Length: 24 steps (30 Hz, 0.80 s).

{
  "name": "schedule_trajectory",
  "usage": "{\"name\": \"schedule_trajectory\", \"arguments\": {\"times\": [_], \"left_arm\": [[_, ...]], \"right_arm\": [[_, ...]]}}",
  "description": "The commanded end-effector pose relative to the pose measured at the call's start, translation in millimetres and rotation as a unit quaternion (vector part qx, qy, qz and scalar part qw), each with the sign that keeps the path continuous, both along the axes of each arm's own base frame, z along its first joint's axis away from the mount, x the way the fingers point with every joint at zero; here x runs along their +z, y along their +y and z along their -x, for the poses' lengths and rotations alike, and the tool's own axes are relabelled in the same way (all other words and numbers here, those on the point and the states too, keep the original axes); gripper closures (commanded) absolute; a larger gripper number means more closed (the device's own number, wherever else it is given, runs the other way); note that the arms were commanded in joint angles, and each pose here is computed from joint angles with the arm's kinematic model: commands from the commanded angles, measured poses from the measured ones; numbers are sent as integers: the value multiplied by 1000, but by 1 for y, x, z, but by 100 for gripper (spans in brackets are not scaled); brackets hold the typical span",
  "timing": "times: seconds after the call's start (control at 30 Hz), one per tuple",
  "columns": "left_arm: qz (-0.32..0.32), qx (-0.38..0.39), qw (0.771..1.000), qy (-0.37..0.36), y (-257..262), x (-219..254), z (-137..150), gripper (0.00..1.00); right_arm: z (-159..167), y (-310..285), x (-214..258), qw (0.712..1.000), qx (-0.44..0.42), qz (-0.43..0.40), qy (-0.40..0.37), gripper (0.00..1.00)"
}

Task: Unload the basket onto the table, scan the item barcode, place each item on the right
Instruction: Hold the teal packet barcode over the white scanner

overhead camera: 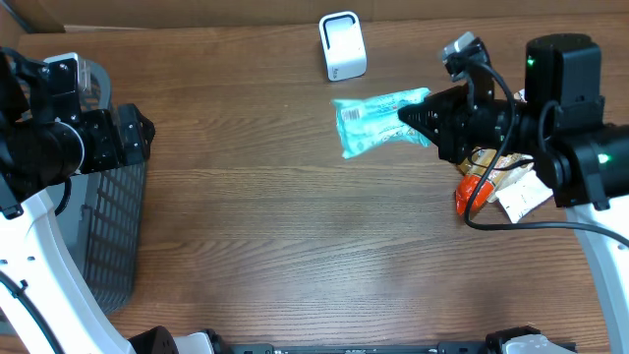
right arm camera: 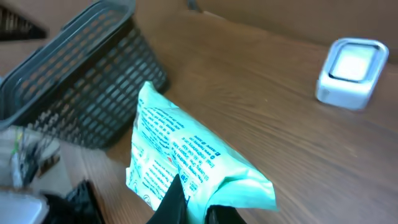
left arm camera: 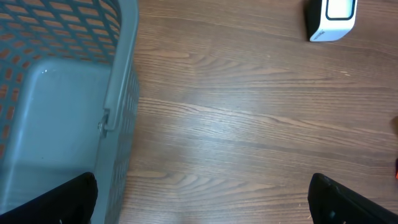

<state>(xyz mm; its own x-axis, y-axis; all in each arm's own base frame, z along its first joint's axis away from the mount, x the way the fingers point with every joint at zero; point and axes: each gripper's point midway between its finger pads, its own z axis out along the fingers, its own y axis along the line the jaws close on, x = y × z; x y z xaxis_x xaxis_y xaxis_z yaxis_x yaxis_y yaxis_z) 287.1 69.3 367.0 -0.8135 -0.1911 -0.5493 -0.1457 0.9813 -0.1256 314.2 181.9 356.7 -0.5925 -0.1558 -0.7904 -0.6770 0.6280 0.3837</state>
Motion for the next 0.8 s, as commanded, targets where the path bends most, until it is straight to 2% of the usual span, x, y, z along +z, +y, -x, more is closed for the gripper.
{"name": "schedule_trajectory", "arguments": {"times": [0.0, 0.07, 0.17, 0.23, 0.33, 0.5, 0.63, 0.77], "left_arm": [[-6, -12, 1000, -1, 0, 0, -2, 0], [-6, -12, 1000, -1, 0, 0, -2, 1], [-5, -12, 1000, -1, 0, 0, -2, 0], [-6, -12, 1000, -1, 0, 0, -2, 0], [-6, -12, 1000, -1, 0, 0, -2, 1], [-5, -12, 1000, -1, 0, 0, -2, 0], [-6, -12, 1000, -1, 0, 0, -2, 0], [-5, -12, 1000, -1, 0, 0, -2, 0]], "right_arm": [[-26, -15, -9, 991, -128, 19, 38, 96], [-52, -18, -16, 978, -202, 57, 10, 96], [-80, -15, -19, 958, -265, 98, -40, 96], [-104, -17, -17, 931, -328, 132, -90, 96], [-139, -12, -23, 893, -363, 204, -169, 96], [-192, -5, -42, 833, -339, 337, -279, 96], [-226, 5, -47, 794, -311, 385, -352, 96], [-250, 21, -69, 755, -235, 452, -412, 96]]}}
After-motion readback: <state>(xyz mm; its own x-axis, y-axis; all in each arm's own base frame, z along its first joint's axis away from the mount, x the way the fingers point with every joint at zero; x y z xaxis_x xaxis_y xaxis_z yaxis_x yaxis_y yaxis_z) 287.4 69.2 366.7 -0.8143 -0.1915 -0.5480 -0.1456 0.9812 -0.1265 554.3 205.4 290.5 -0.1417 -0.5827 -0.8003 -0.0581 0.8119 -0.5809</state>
